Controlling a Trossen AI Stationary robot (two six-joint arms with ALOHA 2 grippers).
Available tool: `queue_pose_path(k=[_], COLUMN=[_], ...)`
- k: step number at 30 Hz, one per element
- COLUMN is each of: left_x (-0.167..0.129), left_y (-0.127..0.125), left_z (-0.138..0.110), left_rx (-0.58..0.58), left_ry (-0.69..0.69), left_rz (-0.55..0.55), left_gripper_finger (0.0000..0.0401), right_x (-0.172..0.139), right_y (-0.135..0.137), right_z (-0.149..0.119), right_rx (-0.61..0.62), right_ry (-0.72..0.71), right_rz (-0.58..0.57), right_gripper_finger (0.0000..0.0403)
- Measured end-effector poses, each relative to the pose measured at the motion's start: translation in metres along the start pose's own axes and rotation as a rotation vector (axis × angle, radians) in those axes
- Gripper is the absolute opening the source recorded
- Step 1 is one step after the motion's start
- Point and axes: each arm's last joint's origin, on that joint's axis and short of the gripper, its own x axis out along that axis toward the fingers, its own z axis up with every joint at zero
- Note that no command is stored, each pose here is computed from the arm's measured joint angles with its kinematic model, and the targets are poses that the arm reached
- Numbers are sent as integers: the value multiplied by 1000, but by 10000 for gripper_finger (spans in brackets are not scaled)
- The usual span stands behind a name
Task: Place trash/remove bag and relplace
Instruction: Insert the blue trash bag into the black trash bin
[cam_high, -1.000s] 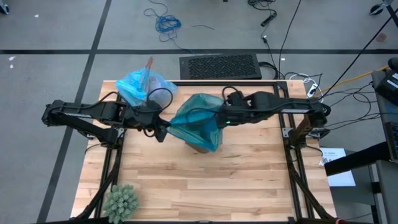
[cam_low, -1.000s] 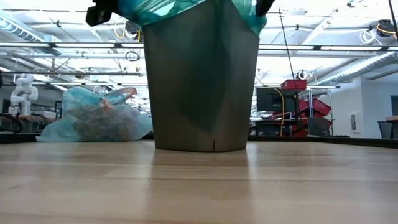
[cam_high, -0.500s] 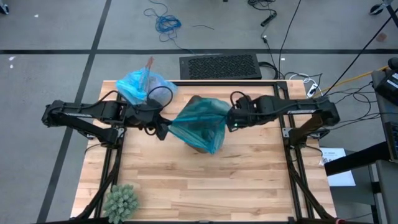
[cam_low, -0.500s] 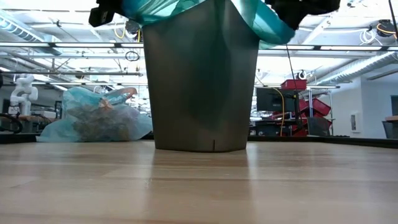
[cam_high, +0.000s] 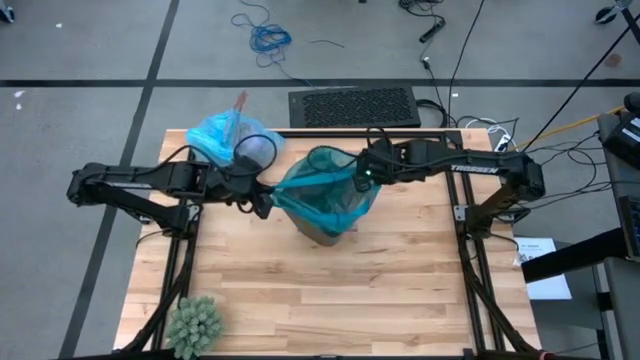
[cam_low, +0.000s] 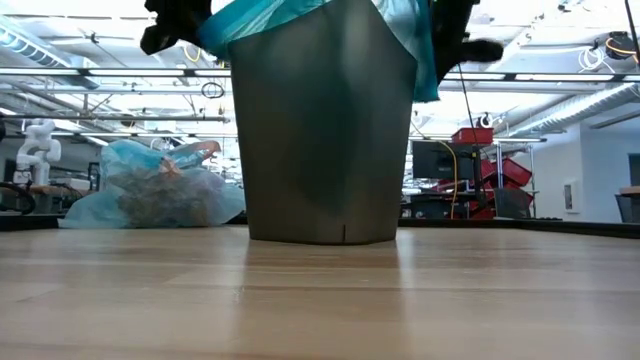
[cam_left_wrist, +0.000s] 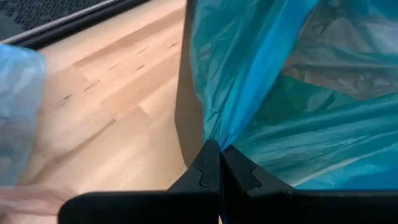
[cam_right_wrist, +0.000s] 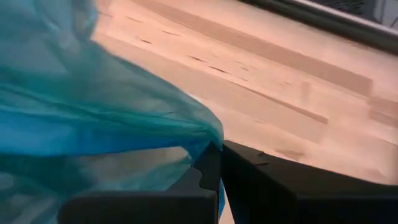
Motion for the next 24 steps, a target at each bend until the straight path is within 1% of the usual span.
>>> queue_pose_path(k=[4, 7, 13, 20, 24], left_x=[4, 6, 15, 16, 15], left_y=[2, 3, 8, 8, 7], left_z=[-3, -5, -15, -16, -14], left_rx=[-15, -38, -78, -85, -103], left_ry=[0, -1, 40, 35, 22], left_rz=[19, 26, 48, 55, 42], left_gripper_finger=[0, 0, 0, 0, 0], right_x=[20, 25, 22, 23, 19], right_y=[0, 1, 4, -2, -4], right_z=[-1, -3, -1, 5, 7], right_rx=[4, 0, 14, 8, 16], right_ry=[43, 67, 72, 70, 68], right_rz=[32, 58, 133, 120, 149], right_gripper_finger=[0, 0, 0, 0, 0])
